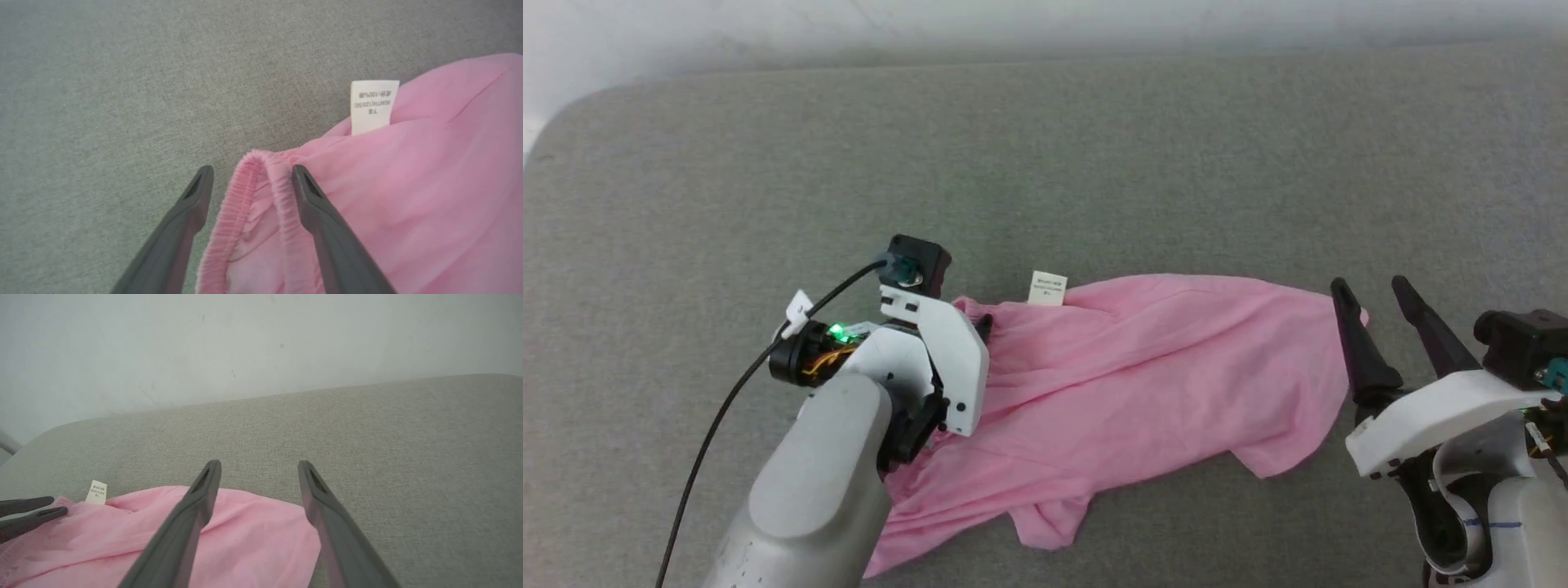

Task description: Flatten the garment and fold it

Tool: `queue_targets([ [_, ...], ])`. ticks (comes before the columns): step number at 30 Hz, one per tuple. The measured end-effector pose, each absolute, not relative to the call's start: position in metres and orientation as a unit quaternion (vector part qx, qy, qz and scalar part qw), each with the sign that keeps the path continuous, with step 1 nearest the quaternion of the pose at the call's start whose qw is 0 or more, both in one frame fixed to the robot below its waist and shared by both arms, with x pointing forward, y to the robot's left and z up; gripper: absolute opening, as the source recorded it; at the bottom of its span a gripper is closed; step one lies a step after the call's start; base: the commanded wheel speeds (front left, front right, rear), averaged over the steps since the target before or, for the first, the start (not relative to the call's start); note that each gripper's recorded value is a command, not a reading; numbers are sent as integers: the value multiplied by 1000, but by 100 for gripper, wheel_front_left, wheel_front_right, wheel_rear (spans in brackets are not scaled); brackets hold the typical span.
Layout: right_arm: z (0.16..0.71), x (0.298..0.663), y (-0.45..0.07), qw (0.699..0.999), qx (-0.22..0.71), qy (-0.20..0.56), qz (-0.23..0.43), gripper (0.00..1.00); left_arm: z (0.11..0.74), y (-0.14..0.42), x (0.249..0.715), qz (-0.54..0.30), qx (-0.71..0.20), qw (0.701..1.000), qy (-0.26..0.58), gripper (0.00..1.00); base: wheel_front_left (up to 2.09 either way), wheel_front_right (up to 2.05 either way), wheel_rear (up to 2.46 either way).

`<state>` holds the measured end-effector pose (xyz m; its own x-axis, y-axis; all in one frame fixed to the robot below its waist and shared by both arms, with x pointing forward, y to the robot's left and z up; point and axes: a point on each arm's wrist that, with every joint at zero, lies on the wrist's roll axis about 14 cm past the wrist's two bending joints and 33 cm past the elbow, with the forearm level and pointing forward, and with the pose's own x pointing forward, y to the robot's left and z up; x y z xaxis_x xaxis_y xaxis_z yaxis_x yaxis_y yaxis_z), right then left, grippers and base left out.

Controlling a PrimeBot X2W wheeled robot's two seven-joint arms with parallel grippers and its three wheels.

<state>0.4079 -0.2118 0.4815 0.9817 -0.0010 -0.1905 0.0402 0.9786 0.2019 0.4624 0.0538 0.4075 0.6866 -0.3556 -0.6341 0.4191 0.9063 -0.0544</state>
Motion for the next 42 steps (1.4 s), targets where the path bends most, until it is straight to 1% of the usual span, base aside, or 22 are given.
queue_targets([
  [3, 476, 408, -216, 989, 103, 100, -18, 100, 394, 45, 457, -230, 48, 902, 362, 100, 0, 0, 0],
  [7, 472, 409, -220, 989, 103, 104, -24, 100, 391, 44, 464, -230, 57, 900, 366, 100, 0, 0, 0],
  [8, 472, 409, -221, 989, 104, 104, -25, 100, 390, 44, 466, -228, 59, 901, 365, 98, 0, 0, 0],
  [9, 471, 410, -221, 989, 105, 104, -26, 100, 390, 44, 468, -225, 58, 902, 365, 70, 0, 0, 0],
  [10, 471, 411, -221, 989, 106, 104, -26, 100, 390, 44, 469, -221, 56, 903, 363, 47, 0, 0, 0],
  [12, 471, 412, -221, 989, 106, 104, -25, 100, 389, 47, 470, -214, 54, 905, 365, 7, 0, 0, 0],
  [13, 471, 412, -220, 989, 107, 104, -24, 100, 389, 47, 470, -213, 52, 905, 365, 0, 0, 0, 0],
  [21, 467, 413, -219, 988, 103, 112, -22, 100, 394, 44, 463, -212, 15, 915, 344, 0, 0, 0, 0],
  [24, 451, 414, -232, 984, 72, 156, -40, 100, 395, 43, 455, -211, -3, 920, 330, 0, 0, 0, 0],
  [28, 424, 417, -246, 969, 69, 229, -61, 100, 395, 43, 451, -210, -14, 923, 323, 0, 0, 0, 0],
  [29, 424, 417, -246, 969, 69, 229, -61, 100, 395, 43, 451, -210, -14, 923, 323, 0, 0, 0, 0],
  [33, 396, 417, -244, 943, 62, 323, -58, 100, 395, 43, 450, -210, -17, 923, 321, 0, 0, 0, 0],
  [38, 383, 420, -238, 916, 44, 396, -48, 100, 394, 42, 450, -212, -20, 923, 320, 0, 0, 0, 0],
  [39, 382, 421, -237, 912, 40, 406, -46, 91, 394, 42, 450, -212, -20, 923, 321, 0, 0, 0, 0],
  [40, 382, 423, -235, 908, 37, 415, -43, 65, 393, 42, 449, -212, -20, 923, 321, 0, 0, 0, 0],
  [41, 381, 424, -234, 904, 35, 423, -41, 43, 393, 42, 449, -213, -21, 923, 321, 0, 0, 0, 0],
  [42, 381, 424, -233, 901, 31, 431, -39, 35, 393, 42, 449, -216, -21, 922, 320, 0, 0, 0, 0],
])
